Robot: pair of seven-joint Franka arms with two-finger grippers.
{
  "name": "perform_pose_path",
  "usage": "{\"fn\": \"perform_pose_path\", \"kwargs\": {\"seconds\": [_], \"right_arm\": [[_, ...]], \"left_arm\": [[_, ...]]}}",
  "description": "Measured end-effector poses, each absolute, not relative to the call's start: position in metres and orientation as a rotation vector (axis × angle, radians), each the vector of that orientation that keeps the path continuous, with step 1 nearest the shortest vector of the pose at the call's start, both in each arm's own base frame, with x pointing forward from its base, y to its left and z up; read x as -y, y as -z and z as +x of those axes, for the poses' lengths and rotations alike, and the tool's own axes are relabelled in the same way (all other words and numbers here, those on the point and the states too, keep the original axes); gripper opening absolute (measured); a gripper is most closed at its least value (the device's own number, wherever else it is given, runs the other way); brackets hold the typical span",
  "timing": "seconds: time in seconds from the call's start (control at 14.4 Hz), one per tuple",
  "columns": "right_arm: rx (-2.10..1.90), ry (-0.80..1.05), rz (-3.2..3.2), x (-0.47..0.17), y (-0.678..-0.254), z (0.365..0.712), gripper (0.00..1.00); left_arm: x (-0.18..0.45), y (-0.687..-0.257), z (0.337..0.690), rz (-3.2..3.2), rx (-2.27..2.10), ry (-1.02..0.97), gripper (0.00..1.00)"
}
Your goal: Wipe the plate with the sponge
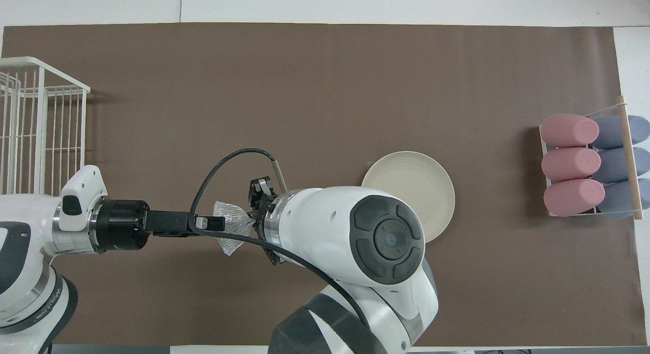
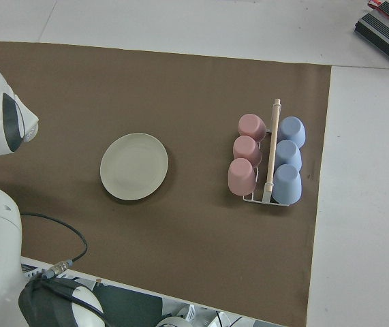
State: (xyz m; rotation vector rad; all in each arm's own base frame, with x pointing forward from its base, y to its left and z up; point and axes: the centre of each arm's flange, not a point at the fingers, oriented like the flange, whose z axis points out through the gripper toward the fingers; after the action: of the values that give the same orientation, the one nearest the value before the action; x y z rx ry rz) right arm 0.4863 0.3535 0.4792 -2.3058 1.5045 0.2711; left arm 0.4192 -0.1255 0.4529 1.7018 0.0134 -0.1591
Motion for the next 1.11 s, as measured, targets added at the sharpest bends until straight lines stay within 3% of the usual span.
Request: {"fn": "perform_pose_path", "kwargs": {"seconds": [0.28,0.42,0.83,1.11], "right_arm": [[-1.362,-0.227,-2.496,-0.271,-0.380,0.492,0.10],[-1.330,-0.189,-2.530,-0.241,-0.351,0.489,0.10],[-1.330,-0.224,-2.587,-0.196,-0.319,0.471,0.10],[-1.308,-0.237,-2.623,-0.191,-0.297,0.458,0.10]], "left_arm": [[0.119,-0.451,0.420,1.805,0.006,0.181,1.00],[0.111,-0.455,0.426,1.901,-0.006,0.186,1.00],[0.076,-0.494,0.444,2.358,-0.045,0.253,1.00],[0.059,-0.497,0.446,2.571,-0.039,0.274,1.00]]}}
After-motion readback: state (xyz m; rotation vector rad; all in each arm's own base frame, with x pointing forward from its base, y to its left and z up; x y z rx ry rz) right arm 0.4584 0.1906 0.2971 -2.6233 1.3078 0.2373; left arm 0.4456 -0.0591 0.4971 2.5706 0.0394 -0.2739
